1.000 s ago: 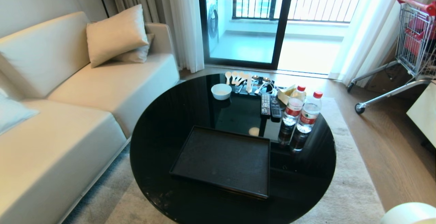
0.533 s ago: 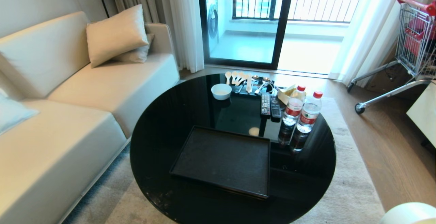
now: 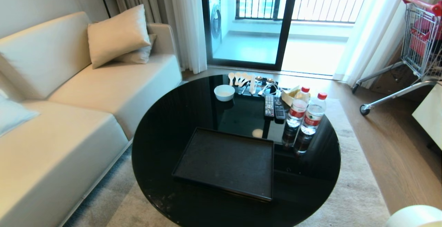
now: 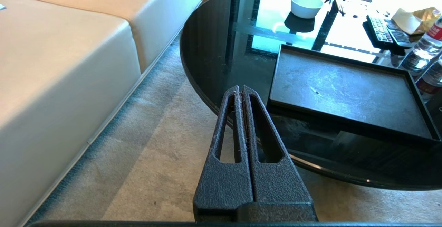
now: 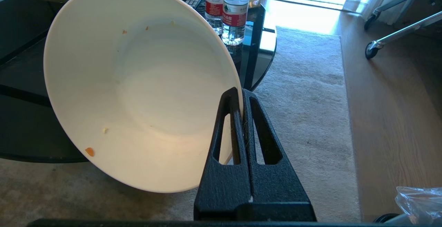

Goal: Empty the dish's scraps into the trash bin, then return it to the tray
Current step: Put the bowl back to the table

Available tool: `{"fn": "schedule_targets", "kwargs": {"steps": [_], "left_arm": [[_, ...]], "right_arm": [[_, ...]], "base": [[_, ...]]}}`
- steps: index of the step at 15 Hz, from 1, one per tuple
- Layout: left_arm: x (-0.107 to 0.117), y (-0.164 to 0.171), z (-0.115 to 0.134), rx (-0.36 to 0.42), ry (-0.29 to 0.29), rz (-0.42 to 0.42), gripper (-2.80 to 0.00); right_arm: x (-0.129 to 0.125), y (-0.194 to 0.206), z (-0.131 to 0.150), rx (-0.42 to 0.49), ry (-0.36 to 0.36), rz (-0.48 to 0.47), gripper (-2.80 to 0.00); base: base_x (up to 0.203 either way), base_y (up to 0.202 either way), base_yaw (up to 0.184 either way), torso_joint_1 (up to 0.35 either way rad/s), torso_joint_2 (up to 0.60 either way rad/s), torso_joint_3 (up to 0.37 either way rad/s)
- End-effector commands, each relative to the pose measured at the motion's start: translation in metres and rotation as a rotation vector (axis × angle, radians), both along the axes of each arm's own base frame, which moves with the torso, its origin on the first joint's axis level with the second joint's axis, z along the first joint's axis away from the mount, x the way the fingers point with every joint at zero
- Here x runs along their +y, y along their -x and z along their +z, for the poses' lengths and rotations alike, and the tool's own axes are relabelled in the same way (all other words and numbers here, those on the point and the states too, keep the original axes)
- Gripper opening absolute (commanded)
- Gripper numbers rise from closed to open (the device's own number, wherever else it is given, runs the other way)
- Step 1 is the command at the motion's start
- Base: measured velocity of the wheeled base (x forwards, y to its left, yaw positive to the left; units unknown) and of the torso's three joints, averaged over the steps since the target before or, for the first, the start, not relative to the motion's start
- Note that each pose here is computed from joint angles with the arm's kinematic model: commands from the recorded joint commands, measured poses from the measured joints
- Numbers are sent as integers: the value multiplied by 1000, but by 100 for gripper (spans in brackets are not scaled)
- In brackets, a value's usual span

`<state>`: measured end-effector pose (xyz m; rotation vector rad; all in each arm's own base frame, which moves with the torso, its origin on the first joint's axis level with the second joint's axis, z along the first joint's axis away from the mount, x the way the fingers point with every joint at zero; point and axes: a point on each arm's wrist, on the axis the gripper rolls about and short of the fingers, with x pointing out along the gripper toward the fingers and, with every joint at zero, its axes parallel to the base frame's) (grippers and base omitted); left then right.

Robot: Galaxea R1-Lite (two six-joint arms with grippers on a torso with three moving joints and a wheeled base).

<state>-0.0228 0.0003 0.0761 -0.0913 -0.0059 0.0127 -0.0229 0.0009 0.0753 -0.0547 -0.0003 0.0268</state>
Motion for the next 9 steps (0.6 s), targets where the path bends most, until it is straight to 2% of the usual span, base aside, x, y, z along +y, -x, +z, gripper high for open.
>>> {"fn": "schedule_targets", "kwargs": {"steps": [1,9], "left_arm": [[0,0,0,-1,1,1,-280],[0,0,0,-1,1,1,-280]], "right_arm": [[0,0,0,1,1,1,-280],[0,0,0,2,8,-1,-280]], "base": [[0,0,0,0,0,0],[0,0,0,0,0,0]]}}
